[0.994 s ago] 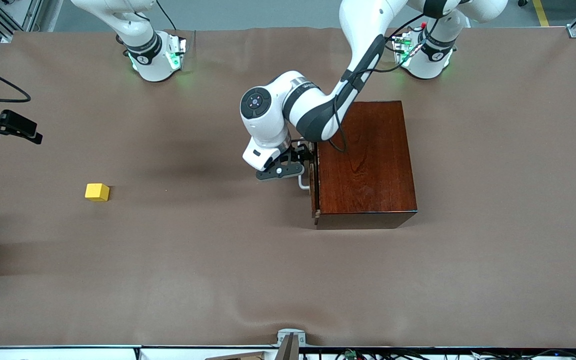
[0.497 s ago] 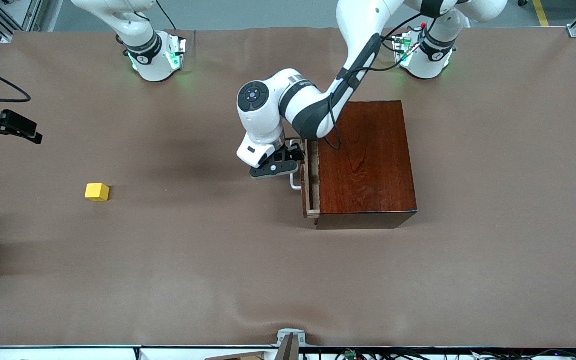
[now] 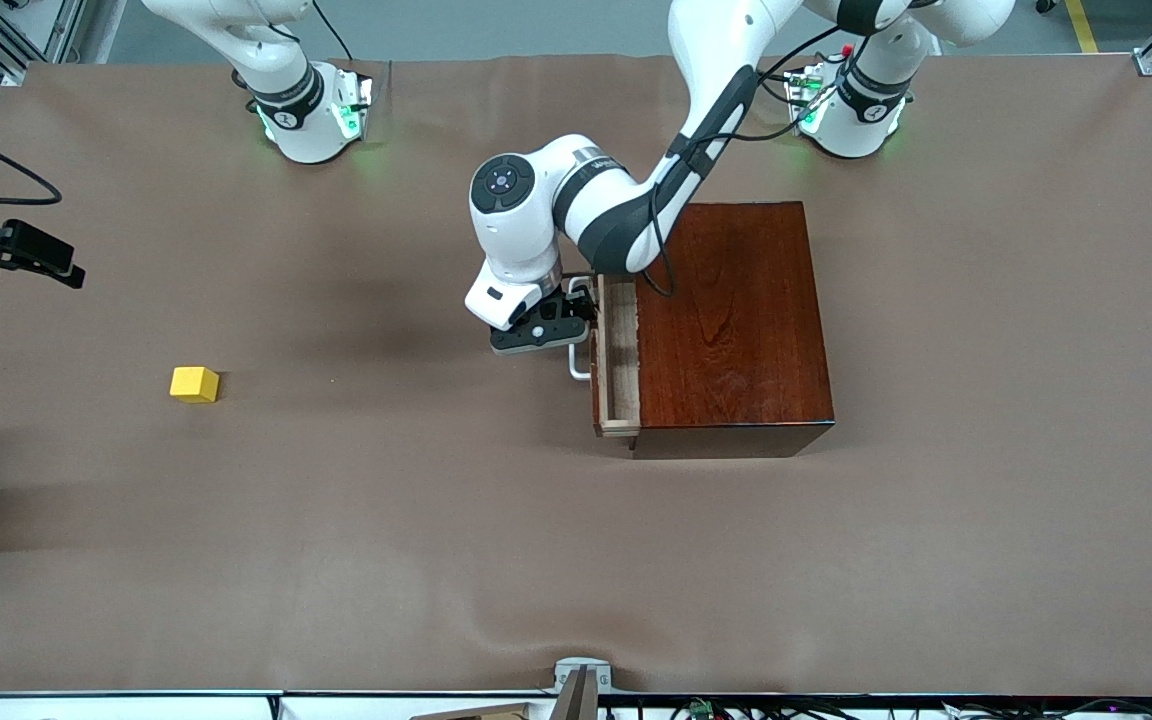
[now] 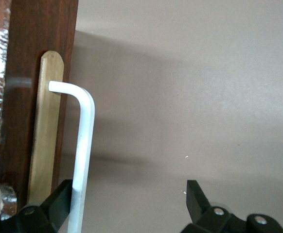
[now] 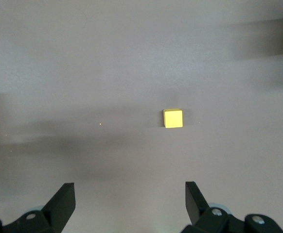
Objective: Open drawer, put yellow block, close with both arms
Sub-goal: 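Pull the drawer open by its handle with the left gripper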
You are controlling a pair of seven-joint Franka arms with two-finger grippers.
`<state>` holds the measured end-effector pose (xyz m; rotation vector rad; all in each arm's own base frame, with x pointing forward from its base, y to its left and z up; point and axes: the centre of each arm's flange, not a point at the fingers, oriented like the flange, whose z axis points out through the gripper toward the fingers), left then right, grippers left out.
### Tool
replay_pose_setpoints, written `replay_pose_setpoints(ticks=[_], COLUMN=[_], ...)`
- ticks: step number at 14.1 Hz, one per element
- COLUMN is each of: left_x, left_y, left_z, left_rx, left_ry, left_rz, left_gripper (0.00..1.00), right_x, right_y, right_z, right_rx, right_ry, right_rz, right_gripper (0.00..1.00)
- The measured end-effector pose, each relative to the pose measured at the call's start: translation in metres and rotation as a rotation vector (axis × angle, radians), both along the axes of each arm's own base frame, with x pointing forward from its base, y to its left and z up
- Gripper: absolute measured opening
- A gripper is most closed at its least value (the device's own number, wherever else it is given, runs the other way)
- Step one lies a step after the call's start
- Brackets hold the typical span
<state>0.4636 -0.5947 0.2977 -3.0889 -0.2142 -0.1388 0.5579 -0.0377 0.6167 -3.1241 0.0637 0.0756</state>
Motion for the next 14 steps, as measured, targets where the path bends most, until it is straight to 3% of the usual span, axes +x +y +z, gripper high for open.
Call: replay_pose_setpoints(ticks=[14], left_x=[-0.011], left_y=[-0.017], left_z=[0.001], left_rx=[-0.051], left_ry=[-0.039], left_rz=[-0.012], left_gripper=[1.0], right_x=[0.0], right_y=[0.0], right_z=[0.0], right_rx=[0.0], right_ry=[0.0], right_rz=[0.0], right_gripper=[1.0])
